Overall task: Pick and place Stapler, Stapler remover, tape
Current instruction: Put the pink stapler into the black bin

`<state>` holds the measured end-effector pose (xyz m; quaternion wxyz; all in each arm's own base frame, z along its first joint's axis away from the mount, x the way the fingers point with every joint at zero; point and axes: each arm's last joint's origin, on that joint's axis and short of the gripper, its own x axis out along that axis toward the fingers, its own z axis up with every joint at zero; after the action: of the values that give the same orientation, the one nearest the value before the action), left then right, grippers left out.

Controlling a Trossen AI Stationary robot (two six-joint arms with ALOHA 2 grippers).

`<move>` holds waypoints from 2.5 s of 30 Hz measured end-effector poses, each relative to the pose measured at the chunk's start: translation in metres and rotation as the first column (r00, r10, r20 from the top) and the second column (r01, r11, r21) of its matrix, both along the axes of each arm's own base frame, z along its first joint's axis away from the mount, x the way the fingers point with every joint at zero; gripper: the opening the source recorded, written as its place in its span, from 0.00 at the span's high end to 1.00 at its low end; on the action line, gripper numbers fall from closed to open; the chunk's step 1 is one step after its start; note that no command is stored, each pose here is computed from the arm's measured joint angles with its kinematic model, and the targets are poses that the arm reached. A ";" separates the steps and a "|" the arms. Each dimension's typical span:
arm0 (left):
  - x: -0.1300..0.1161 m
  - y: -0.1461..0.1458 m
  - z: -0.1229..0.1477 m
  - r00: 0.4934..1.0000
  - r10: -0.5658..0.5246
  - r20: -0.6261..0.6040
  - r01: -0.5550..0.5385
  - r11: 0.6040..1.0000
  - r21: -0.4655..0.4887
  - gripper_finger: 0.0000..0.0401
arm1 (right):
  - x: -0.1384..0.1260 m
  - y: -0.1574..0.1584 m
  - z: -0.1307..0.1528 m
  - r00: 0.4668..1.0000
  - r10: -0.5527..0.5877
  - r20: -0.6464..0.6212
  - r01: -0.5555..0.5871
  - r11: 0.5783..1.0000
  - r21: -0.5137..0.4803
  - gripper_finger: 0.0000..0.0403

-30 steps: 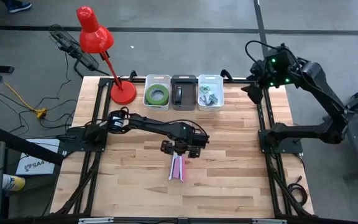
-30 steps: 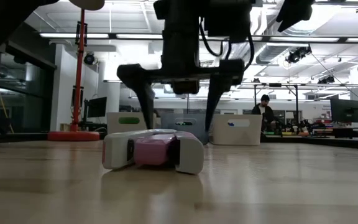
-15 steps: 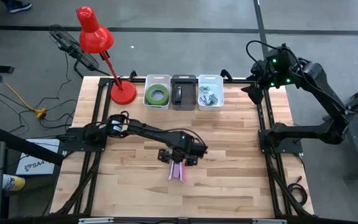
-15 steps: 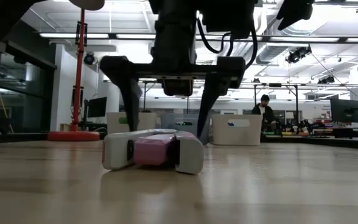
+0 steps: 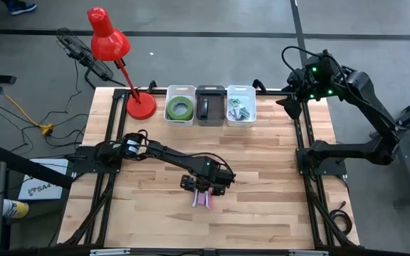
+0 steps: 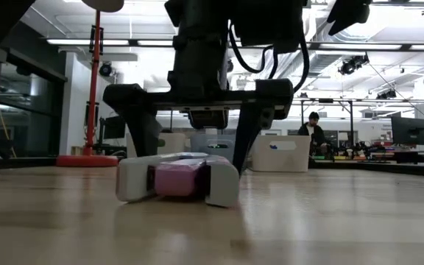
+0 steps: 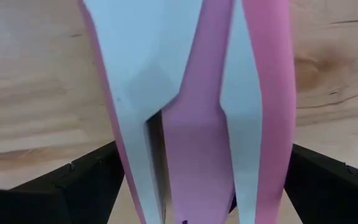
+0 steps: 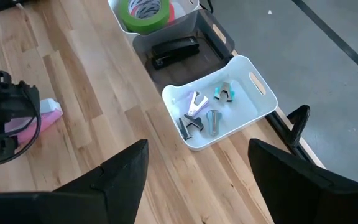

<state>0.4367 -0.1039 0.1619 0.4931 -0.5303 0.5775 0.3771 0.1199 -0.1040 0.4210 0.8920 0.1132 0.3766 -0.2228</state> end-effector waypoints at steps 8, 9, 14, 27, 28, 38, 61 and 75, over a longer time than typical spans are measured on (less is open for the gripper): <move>-0.002 0.000 -0.003 1.000 -0.012 -0.021 0.011 1.000 -0.025 0.11 | 0.000 0.000 0.000 1.000 0.001 0.000 -0.001 1.000 -0.001 0.34; -0.003 0.000 -0.003 1.000 -0.012 -0.023 0.011 1.000 -0.025 0.14 | 0.000 0.000 0.000 1.000 0.001 0.000 -0.001 1.000 -0.001 0.34; -0.003 0.000 -0.003 1.000 -0.013 -0.024 0.013 1.000 -0.026 0.32 | 0.000 0.000 0.000 1.000 0.001 -0.001 -0.001 1.000 -0.001 0.34; -0.003 0.002 -0.003 0.996 -0.089 -0.003 0.089 0.996 -0.005 0.45 | 0.000 0.000 0.001 1.000 0.003 0.005 -0.003 1.000 -0.008 0.33; -0.003 0.002 -0.003 0.996 -0.093 -0.001 0.093 0.996 0.000 0.45 | 0.000 0.000 0.001 1.000 0.002 0.005 -0.002 1.000 -0.008 0.33; 0.001 0.023 0.016 0.983 -0.183 -0.009 0.183 0.979 0.089 0.45 | 0.000 0.000 0.001 1.000 -0.017 0.013 0.017 1.000 0.009 0.33; 0.011 0.167 0.103 0.918 -0.390 0.075 0.346 0.878 0.331 0.45 | -0.002 -0.002 -0.001 0.991 -0.135 -0.015 0.135 0.991 0.019 0.33; -0.008 0.285 0.132 0.946 -0.198 0.257 0.073 0.902 0.426 0.45 | 0.002 -0.008 0.005 0.984 -0.179 0.020 0.180 0.980 -0.085 0.33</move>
<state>0.4289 0.1815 0.2942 0.6992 -0.4228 0.4411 0.3712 0.1214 -0.1121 0.4257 0.8746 0.1092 0.3496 -0.3177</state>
